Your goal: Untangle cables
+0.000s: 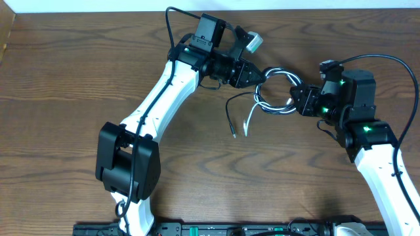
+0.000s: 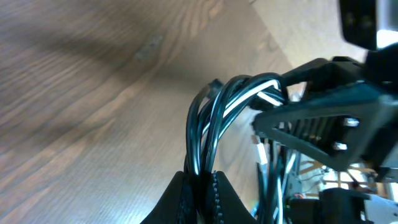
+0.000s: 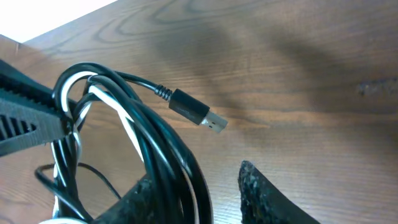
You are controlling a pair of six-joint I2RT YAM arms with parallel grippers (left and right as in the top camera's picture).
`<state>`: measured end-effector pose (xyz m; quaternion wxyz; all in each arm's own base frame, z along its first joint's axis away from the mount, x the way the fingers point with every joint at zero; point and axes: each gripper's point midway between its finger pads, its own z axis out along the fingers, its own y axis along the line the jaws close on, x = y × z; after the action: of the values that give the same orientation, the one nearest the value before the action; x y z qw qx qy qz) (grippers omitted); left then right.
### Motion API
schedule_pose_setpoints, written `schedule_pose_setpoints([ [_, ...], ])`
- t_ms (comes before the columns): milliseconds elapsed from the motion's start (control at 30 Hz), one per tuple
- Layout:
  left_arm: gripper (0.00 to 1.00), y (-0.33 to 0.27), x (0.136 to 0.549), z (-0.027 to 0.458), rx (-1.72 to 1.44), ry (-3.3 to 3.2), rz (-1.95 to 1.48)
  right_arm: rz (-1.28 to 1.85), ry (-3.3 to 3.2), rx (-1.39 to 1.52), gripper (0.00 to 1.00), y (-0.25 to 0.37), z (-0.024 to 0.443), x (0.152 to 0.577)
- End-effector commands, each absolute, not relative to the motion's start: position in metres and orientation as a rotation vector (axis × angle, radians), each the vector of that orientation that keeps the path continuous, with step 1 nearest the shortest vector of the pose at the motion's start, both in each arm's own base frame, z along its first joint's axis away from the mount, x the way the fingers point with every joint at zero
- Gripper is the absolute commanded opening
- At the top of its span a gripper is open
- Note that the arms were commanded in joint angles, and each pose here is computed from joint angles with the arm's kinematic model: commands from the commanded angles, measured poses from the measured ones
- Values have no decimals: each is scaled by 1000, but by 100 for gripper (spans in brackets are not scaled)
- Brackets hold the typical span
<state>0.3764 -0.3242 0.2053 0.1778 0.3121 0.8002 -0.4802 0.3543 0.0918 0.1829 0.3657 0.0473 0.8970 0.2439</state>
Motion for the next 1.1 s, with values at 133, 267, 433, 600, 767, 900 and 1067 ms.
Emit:
schedule_pose_setpoints([
  [133,7,-330,370,218,912,2208,-1446,622,2332,131,29,91,180,351],
  [267,8,-330,371,219,915,2199,-1442,595,2350,149,24,87,176,349],
  [433,7,-330,372,219,915,2198,-1436,547,2327,138,10,81,179,354],
  [600,7,-330,372,219,914,2199,-1438,539,2281,138,1,76,191,359],
  [767,7,-330,372,219,914,2199,-1439,538,2281,149,1,72,194,357],
  [900,7,-330,371,219,914,2198,-1443,536,2331,162,1,72,183,351],
  [1067,7,-330,372,219,911,2200,-1445,545,2383,171,1,74,169,348],
])
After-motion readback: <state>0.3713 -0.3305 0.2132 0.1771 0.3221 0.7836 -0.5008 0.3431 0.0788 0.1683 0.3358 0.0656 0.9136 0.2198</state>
